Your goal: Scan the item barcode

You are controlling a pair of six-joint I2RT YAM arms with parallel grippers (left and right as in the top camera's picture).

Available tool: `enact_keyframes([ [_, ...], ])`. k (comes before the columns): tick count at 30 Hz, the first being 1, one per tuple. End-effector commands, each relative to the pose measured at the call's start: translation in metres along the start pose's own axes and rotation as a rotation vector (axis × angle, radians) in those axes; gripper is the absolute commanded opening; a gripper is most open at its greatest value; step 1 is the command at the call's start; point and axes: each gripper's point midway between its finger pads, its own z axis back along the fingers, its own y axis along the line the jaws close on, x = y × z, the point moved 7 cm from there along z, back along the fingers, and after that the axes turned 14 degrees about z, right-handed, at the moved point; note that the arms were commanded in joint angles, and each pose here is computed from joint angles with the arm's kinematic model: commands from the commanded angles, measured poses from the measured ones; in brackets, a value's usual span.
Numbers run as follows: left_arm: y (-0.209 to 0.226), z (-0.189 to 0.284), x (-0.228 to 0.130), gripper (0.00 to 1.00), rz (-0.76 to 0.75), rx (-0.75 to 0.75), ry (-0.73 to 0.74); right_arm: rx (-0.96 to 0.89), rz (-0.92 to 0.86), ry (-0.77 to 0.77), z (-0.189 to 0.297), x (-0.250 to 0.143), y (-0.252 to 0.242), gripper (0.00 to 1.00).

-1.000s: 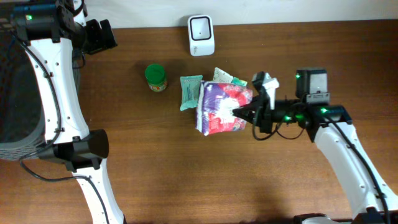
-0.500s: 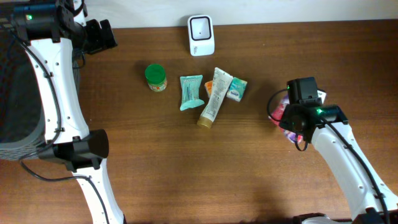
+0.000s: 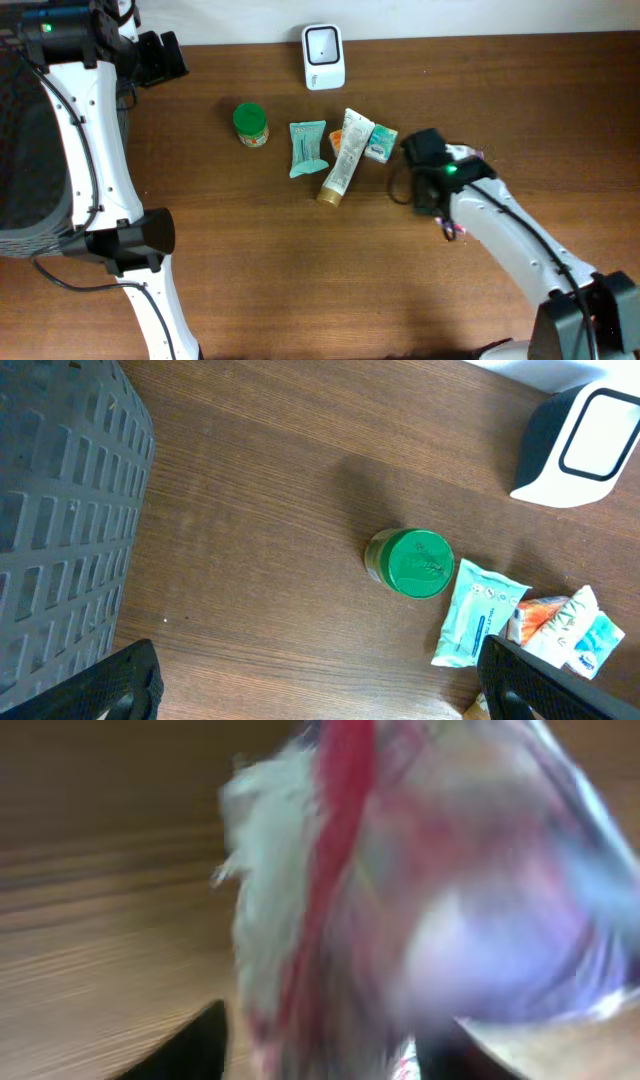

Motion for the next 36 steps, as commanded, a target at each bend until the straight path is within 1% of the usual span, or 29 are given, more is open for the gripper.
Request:
enact_keyframes([
  [1, 0.000, 0.021, 0.000, 0.99, 0.001, -0.012, -0.049, 0.170, 0.035, -0.124, 0.034, 0.026, 0.037, 0.62],
  [2, 0.000, 0.021, 0.000, 0.99, 0.001, -0.012, -0.049, 0.220, 0.041, -0.157, 0.042, 0.032, 0.046, 0.68],
  [5, 0.000, 0.021, 0.000, 0.99, 0.001, -0.012, -0.049, 0.369, 0.083, -0.227, 0.066, 0.049, 0.060, 0.74],
  [7, 0.000, 0.021, 0.000, 0.99, 0.001, -0.012, -0.049, 0.384, 0.063, -0.252, 0.080, 0.061, 0.052, 0.82],
  [9, 0.000, 0.021, 0.000, 0.99, 0.001, -0.012, -0.049, 0.365, 0.032, -0.260, 0.084, 0.070, 0.032, 0.84],
  [11, 0.000, 0.021, 0.000, 0.99, 0.001, -0.012, -0.049, 0.335, -0.032, -0.235, 0.072, 0.074, 0.006, 0.87],
  [12, 0.000, 0.021, 0.000, 0.99, 0.001, -0.012, -0.049, 0.334, -0.077, -0.215, 0.065, 0.075, -0.009, 0.91],
  [13, 0.000, 0.021, 0.000, 0.99, 0.001, -0.012, -0.049, 0.359, -0.115, -0.200, 0.060, 0.076, -0.021, 0.94],
  [15, 0.000, 0.021, 0.000, 0.99, 0.001, -0.012, -0.049, 0.434, -0.143, -0.185, 0.049, 0.076, -0.046, 0.96],
  [17, 0.000, 0.021, 0.000, 0.99, 0.001, -0.012, -0.049, 0.575, -0.188, -0.159, 0.033, 0.075, -0.067, 1.00],
  [18, 0.000, 0.021, 0.000, 0.99, 0.001, -0.012, -0.049, 0.637, -0.208, -0.138, 0.024, 0.074, -0.072, 0.99],
  [20, 0.000, 0.021, 0.000, 0.99, 0.001, -0.012, -0.049, 0.741, -0.147, -0.117, 0.004, 0.071, -0.070, 0.99],
  [21, 0.000, 0.021, 0.000, 0.99, 0.001, -0.012, -0.049, 0.765, -0.139, -0.080, -0.011, 0.068, -0.068, 0.99],
  [22, 0.000, 0.021, 0.000, 0.99, 0.001, -0.012, -0.049, 0.775, -0.172, -0.001, -0.040, 0.063, -0.068, 0.98],
  [24, 0.000, 0.021, 0.000, 0.99, 0.000, -0.013, -0.048, 0.889, -0.189, 0.021, -0.061, 0.060, -0.067, 1.00],
  [25, 0.000, 0.021, 0.000, 0.99, 0.001, -0.012, -0.049, 0.994, -0.198, 0.006, -0.066, 0.060, -0.066, 0.97],
  [26, 0.000, 0.021, 0.000, 0.99, 0.001, -0.012, -0.049, 1.072, -0.213, -0.002, -0.073, 0.058, -0.068, 0.90],
  [28, 0.000, 0.021, 0.000, 0.99, 0.001, -0.012, -0.049, 1.080, -0.259, 0.065, -0.091, 0.046, -0.072, 0.85],
  [29, 0.000, 0.021, 0.000, 0.99, 0.001, -0.012, -0.049, 1.076, -0.267, 0.086, -0.097, 0.041, -0.070, 0.80],
  [33, 0.000, 0.021, 0.000, 0.99, 0.000, -0.013, -0.048, 1.082, -0.277, 0.108, -0.106, 0.030, -0.060, 0.70],
  [36, 0.000, 0.021, 0.000, 0.99, 0.001, -0.012, -0.049, 1.081, -0.370, 0.160, -0.110, 0.025, -0.056, 0.68],
])
